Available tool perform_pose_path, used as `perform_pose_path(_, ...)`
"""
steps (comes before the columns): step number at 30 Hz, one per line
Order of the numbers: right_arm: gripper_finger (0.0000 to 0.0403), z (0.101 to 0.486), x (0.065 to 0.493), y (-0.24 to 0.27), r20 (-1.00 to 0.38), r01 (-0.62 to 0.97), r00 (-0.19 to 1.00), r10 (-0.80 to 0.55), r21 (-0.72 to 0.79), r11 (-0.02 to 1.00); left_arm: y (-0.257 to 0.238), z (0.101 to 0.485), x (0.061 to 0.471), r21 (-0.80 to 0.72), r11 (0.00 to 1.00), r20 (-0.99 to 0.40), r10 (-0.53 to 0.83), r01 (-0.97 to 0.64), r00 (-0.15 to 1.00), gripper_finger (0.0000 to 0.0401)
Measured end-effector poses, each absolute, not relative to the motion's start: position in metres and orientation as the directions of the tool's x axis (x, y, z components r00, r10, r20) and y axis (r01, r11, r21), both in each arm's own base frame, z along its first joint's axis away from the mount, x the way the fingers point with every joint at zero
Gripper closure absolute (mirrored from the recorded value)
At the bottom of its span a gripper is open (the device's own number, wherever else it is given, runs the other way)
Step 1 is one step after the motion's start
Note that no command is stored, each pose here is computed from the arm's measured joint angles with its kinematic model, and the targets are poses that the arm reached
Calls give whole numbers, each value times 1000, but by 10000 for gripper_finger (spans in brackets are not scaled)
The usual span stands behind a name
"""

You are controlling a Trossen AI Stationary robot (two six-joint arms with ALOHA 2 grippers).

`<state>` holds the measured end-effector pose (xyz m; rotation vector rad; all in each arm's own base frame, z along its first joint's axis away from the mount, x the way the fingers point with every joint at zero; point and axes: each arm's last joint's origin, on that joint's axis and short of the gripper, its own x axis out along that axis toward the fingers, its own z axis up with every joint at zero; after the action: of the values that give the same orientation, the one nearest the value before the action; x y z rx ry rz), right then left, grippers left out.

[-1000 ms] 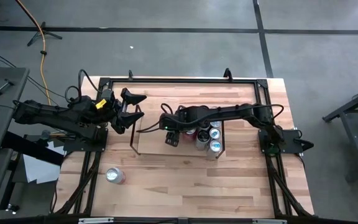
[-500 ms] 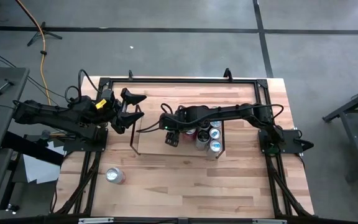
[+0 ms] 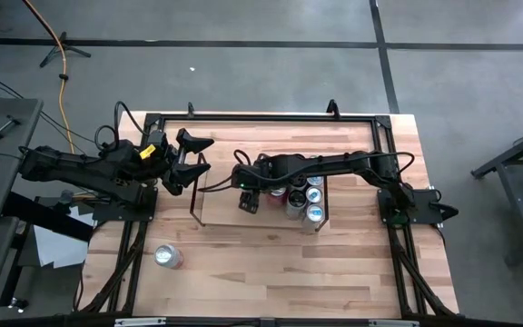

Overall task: Place canned beverage on shelf
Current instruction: Put the pink soda can on the shelf

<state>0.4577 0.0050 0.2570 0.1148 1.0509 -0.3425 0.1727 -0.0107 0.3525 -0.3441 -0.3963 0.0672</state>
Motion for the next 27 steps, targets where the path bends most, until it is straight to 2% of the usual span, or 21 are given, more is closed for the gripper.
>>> perform_pose_path(6, 82, 258, 459, 5, -857, 394, 465, -220, -22, 919, -11, 352, 173, -342, 940, 367, 131, 3, 921, 46)
perform_pose_path(20, 82, 256, 458, 5, -867, 345, 450, -215, -54, 937, -11, 352, 173, -342, 940, 367, 131, 3, 921, 46)
perform_pose_path(27, 82, 244, 458, 5, -892, 344, 389, -231, -92, 935, -11, 353, 173, -342, 940, 366, 130, 3, 921, 46)
